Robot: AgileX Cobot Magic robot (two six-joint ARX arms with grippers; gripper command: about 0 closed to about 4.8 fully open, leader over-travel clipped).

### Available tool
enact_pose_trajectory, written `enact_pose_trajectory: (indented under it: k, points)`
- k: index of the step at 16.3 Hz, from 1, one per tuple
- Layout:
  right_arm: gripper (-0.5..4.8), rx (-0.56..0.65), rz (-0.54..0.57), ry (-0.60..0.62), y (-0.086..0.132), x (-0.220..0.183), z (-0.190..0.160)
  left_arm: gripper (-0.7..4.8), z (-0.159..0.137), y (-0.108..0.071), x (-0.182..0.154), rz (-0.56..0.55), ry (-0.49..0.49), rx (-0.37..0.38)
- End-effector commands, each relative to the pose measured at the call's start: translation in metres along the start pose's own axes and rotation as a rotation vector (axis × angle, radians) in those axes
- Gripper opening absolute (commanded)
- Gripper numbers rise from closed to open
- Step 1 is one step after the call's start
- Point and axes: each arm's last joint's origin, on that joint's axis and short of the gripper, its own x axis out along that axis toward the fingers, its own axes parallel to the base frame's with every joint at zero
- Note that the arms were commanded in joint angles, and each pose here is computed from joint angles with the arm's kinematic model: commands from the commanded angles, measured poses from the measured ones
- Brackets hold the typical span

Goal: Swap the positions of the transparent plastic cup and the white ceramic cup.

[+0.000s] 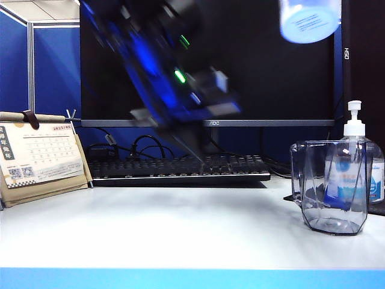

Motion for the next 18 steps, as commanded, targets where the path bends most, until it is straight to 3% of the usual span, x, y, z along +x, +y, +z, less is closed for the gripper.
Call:
enact_pose_trajectory:
  k: [1, 4, 6, 8, 12, 18]
  points:
    - [-0.06, 0.017, 0.123, -0.069, 0.002, 0.016, 0.006, -0.06, 0.003, 0.018, -0.039, 0.163, 0.019, -0.027]
    - [-0.06, 0.040, 0.195, -0.041, 0.007, 0.036, -0.001, -0.06, 0.010, 0.030, -0.085, 0.264, -0.047, -0.054]
    - [-0.06, 0.039, 0.242, -0.030, 0.011, 0.046, -0.005, -0.06, 0.016, 0.035, -0.123, 0.295, -0.145, -0.079]
    - [-0.06, 0.051, 0.322, 0.004, 0.017, 0.061, -0.013, -0.06, 0.012, 0.037, -0.187, 0.358, -0.287, -0.106]
    - [-0.06, 0.025, 0.460, 0.014, 0.048, 0.084, -0.023, -0.06, -0.037, 0.040, -0.251, 0.332, -0.425, -0.172]
    - [-0.06, 0.002, 0.653, 0.062, 0.093, 0.130, -0.029, -0.06, -0.116, 0.045, -0.301, 0.304, -0.479, -0.258]
